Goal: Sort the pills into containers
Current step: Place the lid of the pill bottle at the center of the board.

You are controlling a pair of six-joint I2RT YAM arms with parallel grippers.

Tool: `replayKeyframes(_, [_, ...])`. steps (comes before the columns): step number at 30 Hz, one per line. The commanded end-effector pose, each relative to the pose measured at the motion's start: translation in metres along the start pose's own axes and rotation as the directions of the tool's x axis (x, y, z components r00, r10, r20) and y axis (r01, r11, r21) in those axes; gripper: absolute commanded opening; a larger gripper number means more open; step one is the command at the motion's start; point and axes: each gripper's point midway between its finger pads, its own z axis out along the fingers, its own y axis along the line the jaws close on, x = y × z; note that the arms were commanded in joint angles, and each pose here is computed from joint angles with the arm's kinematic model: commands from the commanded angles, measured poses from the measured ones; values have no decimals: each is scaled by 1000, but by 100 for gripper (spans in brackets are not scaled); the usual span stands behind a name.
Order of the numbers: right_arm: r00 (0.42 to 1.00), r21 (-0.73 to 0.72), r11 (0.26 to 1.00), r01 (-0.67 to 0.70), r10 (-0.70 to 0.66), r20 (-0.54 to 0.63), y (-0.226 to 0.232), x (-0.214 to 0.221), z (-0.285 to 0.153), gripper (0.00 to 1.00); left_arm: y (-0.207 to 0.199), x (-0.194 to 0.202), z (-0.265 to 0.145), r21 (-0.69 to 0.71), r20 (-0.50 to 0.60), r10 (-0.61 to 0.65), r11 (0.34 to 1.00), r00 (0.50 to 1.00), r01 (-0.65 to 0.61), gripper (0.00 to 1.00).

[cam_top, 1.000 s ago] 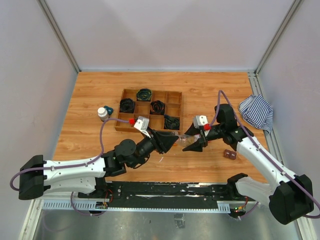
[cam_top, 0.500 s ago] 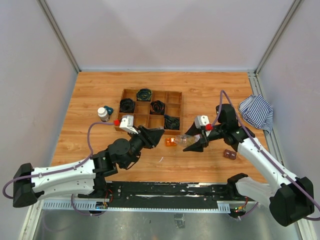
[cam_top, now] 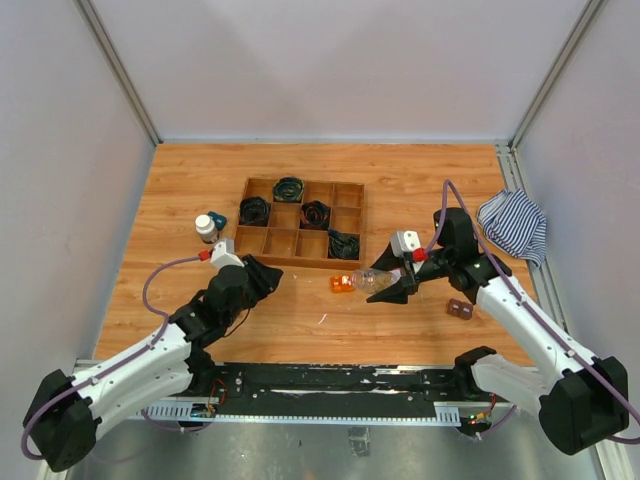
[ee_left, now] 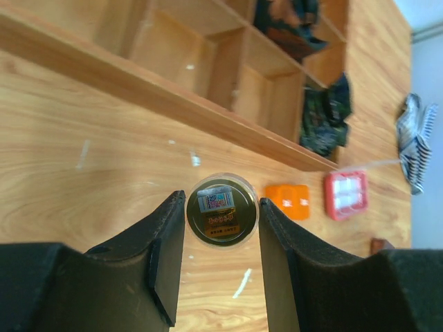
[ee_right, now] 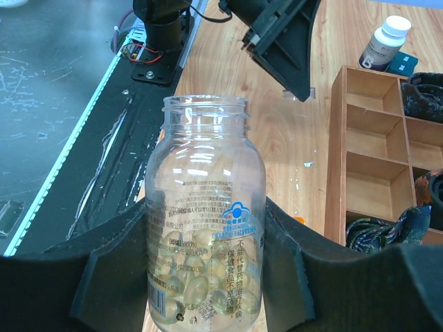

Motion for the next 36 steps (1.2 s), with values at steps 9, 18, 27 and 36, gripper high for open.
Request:
replayKeyframes(9, [999,3,999,37,-37,29,1,-14,-5,1,50,25,17,-130,-120,-83,989,989,67,10])
replayKeyframes(18, [998,1,998,57,-57,40,4,-20,-6,1,56,20,20,-178,-121,-48,984,991,26,14])
replayKeyframes(27, [996,-5,997,71,-71,54,8,-25,-6,1,73,18,24,-275,-130,14,960,991,-50,22])
replayKeyframes(36, [996,23,997,69,-70,56,4,-27,-11,1,63,13,19,-228,-131,25,972,991,-55,77])
